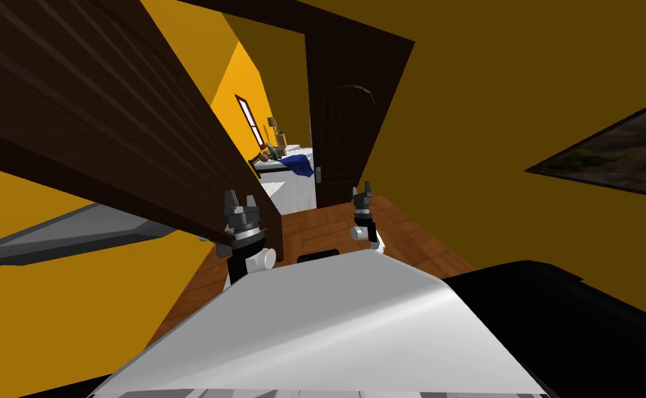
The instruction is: Pull the door open
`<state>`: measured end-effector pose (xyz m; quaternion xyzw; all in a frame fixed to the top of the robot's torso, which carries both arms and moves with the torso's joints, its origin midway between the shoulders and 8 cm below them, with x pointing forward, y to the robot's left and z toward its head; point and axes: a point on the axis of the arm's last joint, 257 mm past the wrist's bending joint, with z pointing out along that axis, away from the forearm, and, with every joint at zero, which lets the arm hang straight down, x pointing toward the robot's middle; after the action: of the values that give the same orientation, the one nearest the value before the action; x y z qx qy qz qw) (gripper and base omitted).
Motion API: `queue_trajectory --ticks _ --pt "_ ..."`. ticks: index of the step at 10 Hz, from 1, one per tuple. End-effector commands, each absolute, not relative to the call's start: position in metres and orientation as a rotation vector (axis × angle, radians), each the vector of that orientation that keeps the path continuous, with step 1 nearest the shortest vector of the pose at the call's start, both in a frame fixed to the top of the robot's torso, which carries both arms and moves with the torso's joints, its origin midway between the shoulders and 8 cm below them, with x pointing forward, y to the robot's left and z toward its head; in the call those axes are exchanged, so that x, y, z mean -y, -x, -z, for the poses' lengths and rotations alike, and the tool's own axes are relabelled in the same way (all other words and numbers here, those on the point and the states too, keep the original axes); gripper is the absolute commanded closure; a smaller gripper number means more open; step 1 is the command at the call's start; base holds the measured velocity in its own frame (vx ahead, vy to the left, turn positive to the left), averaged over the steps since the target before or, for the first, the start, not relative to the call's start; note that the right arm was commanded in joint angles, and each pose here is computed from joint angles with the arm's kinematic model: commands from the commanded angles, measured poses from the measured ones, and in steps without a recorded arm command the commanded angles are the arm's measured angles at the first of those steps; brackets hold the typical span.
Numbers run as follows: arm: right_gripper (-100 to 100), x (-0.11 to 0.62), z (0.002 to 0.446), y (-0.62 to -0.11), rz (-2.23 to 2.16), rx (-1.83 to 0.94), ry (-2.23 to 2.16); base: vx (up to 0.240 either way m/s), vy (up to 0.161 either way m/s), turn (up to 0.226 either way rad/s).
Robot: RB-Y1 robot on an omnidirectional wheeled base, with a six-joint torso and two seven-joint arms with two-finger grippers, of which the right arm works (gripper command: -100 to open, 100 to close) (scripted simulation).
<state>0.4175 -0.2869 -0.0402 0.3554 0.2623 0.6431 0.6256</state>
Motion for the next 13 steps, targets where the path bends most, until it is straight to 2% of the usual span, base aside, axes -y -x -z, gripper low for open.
queue_trajectory --ticks 1,13 --pt "-100 0.287 0.053 -0.429 -1.47 -0.625 -0.835 0.107 0.001 0.118" --pt "-100 0.313 0.144 -0.494 -1.385 -0.783 -0.991 0.087 0.001 0.101"
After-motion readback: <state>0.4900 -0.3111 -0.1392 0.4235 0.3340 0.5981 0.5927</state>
